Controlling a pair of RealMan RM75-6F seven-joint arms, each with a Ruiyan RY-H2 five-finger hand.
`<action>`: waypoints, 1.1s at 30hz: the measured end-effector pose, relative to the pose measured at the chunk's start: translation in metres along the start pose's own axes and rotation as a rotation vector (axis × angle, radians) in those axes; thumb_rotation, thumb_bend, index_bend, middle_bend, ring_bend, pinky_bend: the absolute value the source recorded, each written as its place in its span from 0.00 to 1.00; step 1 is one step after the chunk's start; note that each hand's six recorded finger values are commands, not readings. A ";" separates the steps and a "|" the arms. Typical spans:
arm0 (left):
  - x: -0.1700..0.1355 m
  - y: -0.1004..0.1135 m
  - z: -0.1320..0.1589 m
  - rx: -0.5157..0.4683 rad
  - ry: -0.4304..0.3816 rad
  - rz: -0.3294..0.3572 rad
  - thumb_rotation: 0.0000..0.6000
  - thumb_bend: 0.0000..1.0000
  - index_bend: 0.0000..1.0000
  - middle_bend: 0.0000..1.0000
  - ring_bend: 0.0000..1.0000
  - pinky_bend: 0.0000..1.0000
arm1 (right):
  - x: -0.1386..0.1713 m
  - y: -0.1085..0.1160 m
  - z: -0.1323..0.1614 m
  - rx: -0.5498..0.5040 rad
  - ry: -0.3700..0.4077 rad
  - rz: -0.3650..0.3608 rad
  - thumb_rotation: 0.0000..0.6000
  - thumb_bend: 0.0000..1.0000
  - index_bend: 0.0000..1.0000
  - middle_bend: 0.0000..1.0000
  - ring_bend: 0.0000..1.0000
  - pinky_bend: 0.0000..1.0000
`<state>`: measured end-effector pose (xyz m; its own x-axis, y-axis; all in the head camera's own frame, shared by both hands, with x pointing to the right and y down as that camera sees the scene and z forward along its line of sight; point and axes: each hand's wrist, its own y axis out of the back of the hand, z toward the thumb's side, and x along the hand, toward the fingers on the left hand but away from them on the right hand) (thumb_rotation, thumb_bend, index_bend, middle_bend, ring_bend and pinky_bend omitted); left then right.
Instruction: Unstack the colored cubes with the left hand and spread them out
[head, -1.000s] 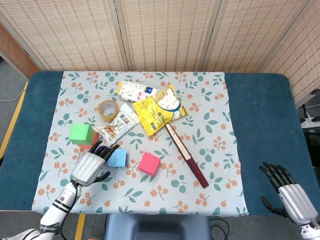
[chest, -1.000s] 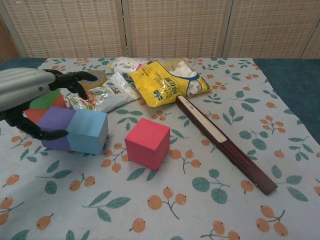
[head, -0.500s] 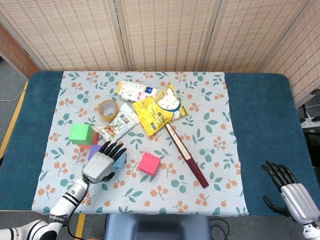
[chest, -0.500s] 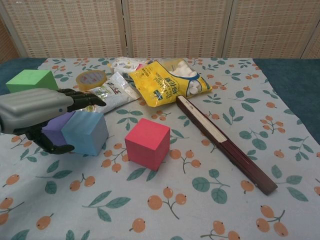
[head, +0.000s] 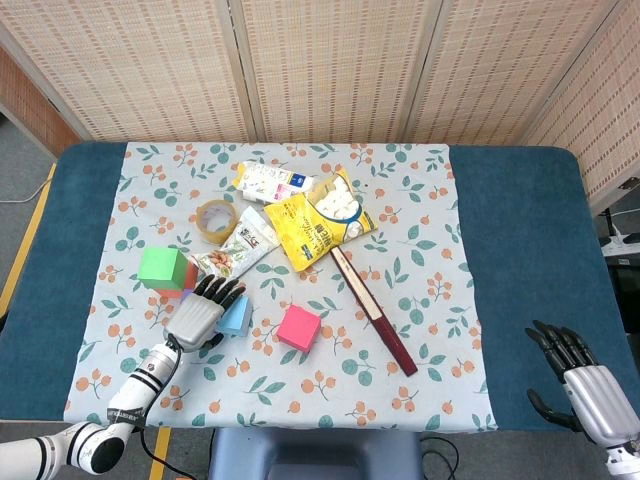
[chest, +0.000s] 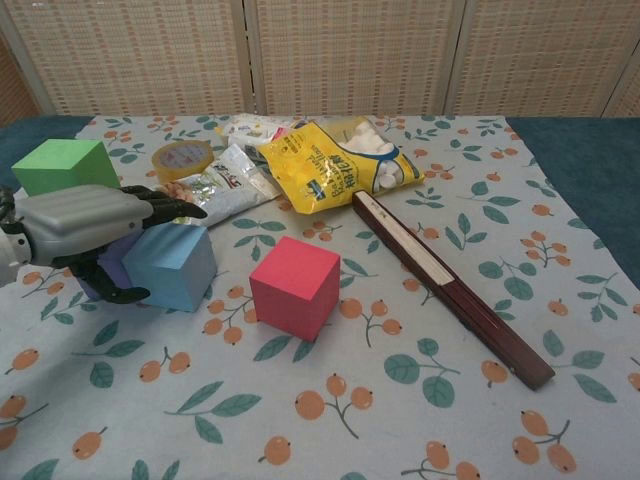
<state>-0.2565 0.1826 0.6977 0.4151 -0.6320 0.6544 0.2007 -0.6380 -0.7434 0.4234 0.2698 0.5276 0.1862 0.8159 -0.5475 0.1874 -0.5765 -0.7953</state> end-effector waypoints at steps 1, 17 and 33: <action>0.000 0.000 0.001 -0.004 -0.006 0.005 1.00 0.32 0.23 0.46 0.14 0.00 | 0.000 0.000 0.000 0.000 -0.001 0.001 1.00 0.29 0.00 0.00 0.00 0.00; -0.005 0.018 0.017 -0.027 -0.091 0.172 1.00 0.39 0.56 0.67 0.30 0.01 | 0.001 -0.002 0.001 0.002 0.002 0.006 1.00 0.29 0.00 0.00 0.00 0.00; -0.110 0.001 0.037 0.042 -0.175 0.023 1.00 0.38 0.04 0.12 0.04 0.00 | 0.006 -0.006 0.011 0.000 0.046 0.025 1.00 0.29 0.00 0.00 0.00 0.00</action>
<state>-0.2689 0.2674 0.6202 0.5677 -0.5577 0.6055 0.2245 -0.6028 -0.7656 0.4131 0.2786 0.5257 0.2346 0.7981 -0.5549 0.1824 -0.5969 -0.7813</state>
